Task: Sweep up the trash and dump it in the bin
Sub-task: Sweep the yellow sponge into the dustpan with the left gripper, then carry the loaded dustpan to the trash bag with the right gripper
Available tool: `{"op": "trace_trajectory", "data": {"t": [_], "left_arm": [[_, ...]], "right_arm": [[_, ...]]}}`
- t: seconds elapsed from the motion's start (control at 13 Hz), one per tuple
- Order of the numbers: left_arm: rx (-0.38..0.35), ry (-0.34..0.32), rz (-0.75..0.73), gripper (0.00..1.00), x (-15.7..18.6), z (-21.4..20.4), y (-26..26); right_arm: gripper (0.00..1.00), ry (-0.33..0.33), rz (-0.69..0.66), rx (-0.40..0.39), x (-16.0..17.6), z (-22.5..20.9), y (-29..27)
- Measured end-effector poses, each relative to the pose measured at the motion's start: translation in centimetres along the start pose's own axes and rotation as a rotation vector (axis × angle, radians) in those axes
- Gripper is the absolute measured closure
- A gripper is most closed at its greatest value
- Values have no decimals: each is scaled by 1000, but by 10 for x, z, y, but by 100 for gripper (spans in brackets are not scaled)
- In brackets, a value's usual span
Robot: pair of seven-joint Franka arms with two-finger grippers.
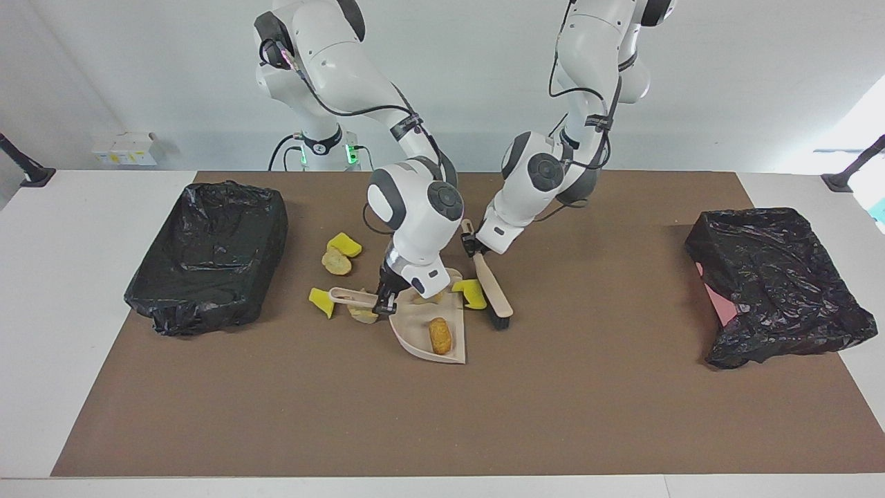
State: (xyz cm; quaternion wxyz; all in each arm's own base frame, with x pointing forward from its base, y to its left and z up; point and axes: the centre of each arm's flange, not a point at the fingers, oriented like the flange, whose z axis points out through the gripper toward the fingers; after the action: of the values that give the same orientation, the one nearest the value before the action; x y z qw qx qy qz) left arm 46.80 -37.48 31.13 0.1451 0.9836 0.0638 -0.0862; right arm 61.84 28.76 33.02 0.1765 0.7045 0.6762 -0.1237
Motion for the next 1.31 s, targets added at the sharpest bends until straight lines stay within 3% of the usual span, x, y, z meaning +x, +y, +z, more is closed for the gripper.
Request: {"op": "trace_trajectory", "data": {"t": [0.23, 0.38, 0.62, 0.77, 1.0, 1.31], "left_arm": [[-73, 0, 18, 74, 6, -1, 16], [-86, -1, -8, 74, 23, -13, 2], [-78, -70, -56, 74, 56, -50, -47], [-62, -127, -68, 74, 52, -75, -63], [55, -169, -48, 74, 15, -72, -62], [217, -171, -22, 74, -89, -23, -37]], "right_arm": [[67, 0, 0, 0, 0, 0, 0], [67, 1, 1, 0, 0, 0, 0], [67, 3, 3, 2, -1, 1, 1], [67, 14, 14, 12, -3, 2, 2], [67, 117, 98, 29, -26, 6, 20], [67, 154, 192, 2, -102, -16, 42]]}}
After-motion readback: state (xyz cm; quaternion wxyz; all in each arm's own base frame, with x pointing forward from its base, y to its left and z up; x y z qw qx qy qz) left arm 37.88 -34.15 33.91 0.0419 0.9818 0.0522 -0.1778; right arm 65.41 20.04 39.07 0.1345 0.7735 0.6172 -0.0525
